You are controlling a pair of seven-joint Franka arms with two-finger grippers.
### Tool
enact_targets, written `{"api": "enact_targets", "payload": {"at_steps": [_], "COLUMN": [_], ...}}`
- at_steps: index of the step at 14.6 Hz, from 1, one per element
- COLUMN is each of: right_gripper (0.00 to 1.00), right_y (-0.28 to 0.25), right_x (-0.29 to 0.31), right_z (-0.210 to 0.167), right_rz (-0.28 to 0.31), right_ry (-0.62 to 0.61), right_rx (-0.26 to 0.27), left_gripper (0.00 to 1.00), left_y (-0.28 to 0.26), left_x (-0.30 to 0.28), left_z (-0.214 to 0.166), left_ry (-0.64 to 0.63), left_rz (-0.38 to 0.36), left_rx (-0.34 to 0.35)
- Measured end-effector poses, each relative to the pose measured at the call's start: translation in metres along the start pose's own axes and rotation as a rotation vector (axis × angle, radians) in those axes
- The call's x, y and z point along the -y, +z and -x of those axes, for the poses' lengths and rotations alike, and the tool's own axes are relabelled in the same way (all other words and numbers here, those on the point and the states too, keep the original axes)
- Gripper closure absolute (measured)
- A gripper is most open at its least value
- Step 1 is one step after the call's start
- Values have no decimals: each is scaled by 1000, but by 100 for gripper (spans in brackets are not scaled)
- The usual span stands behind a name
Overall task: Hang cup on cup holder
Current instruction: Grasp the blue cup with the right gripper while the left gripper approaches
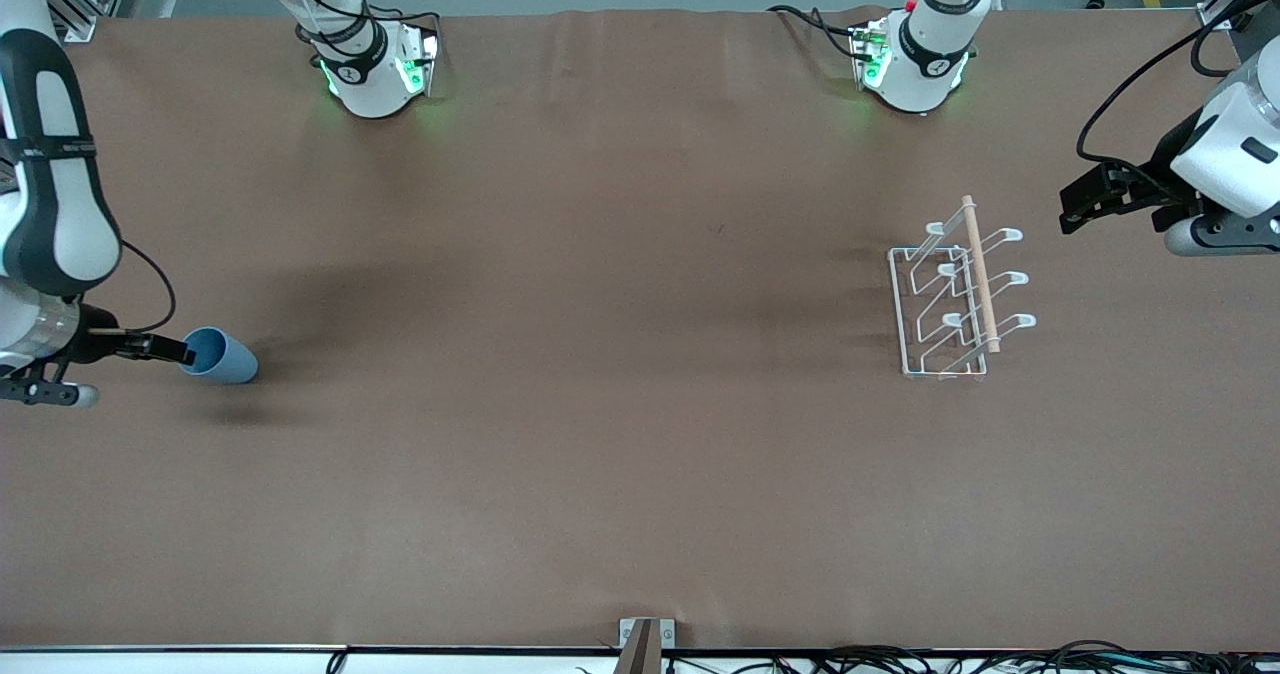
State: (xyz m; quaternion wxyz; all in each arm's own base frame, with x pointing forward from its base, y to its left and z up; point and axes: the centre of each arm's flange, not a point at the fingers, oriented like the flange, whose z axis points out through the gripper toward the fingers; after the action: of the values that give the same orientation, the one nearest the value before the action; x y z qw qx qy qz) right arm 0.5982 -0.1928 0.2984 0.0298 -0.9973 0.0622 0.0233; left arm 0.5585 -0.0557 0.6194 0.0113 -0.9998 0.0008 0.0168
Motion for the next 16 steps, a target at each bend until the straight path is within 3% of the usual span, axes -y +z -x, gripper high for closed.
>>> {"api": "enact_targets", "payload": {"at_steps": [8, 10, 12, 16], "right_gripper": [14, 29, 33, 76], "right_y": [36, 42, 48, 50], "right_x": [-19, -20, -20, -18], "right_z": [18, 19, 20, 21], "right_rz": [-6, -9, -12, -14], "right_ry": [11, 11, 10, 7], "right_rx": [20, 31, 41, 46], "left_gripper": [0, 0, 0, 0], "left_y": [11, 15, 19, 22], "left_x": [-7, -11, -15, -27], "left_z": [-5, -5, -5, -5], "left_ry": [13, 21, 27, 48], "left_rz": [1, 1, 6, 10], "left_rx": [20, 28, 37, 44]}}
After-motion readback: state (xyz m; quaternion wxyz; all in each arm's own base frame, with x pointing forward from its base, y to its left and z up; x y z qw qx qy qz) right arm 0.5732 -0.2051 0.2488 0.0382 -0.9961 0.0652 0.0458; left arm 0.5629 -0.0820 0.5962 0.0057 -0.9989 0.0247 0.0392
